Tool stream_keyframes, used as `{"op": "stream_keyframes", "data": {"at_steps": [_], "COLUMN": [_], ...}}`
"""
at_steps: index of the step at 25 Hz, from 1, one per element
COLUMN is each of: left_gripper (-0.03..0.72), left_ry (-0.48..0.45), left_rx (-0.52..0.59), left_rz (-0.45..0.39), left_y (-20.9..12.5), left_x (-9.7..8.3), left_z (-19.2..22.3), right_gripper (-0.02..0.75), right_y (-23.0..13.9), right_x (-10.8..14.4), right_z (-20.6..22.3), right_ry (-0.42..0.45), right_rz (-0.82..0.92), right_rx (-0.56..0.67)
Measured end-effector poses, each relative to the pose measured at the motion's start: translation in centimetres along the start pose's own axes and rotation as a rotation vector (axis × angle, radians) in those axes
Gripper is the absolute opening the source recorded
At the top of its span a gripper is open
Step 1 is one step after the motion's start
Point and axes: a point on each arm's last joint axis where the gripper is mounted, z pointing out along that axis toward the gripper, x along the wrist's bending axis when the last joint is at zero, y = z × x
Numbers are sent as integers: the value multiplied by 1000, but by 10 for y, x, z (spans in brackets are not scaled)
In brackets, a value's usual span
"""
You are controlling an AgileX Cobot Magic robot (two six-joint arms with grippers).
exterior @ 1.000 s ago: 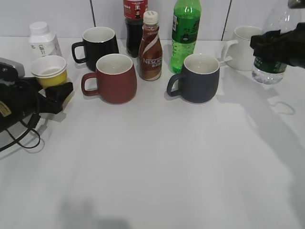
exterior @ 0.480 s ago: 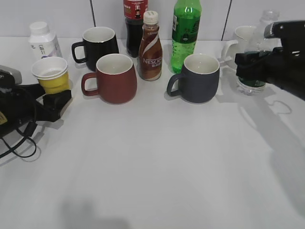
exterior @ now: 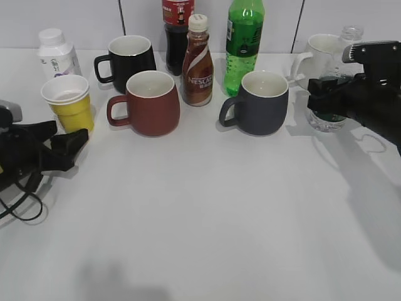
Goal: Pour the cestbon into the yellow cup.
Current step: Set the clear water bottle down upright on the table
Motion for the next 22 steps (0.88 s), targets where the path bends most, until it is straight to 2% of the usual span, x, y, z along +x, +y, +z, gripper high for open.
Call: {"op": "stream_keyframes", "data": {"at_steps": [4, 8, 9, 17, 22], "left_gripper": [580, 580, 580, 580, 580], "left_ry": [16, 41, 43, 35, -45], "left_rx": [-1, 9, 9, -40, -28], "left_rz": [-16, -30, -31, -11, -27], "left_y": [-3, -3, -1, 18, 31], "left_x": [-2, -4, -5, -16, -26], "left_z": [-8, -20, -23, -52, -62], "right_gripper": [477, 632, 643, 650, 649], "right_y": [-1, 0, 0, -20, -25], "right_x": [0, 0, 0, 1, 2], "right_z": [0, 0, 0, -15, -38], "right_ry": [0, -2, -2, -6, -7], "right_rz": [-3, 3, 8, 46, 49], "right_rx": [-6, -14, -14, 62, 97]}}
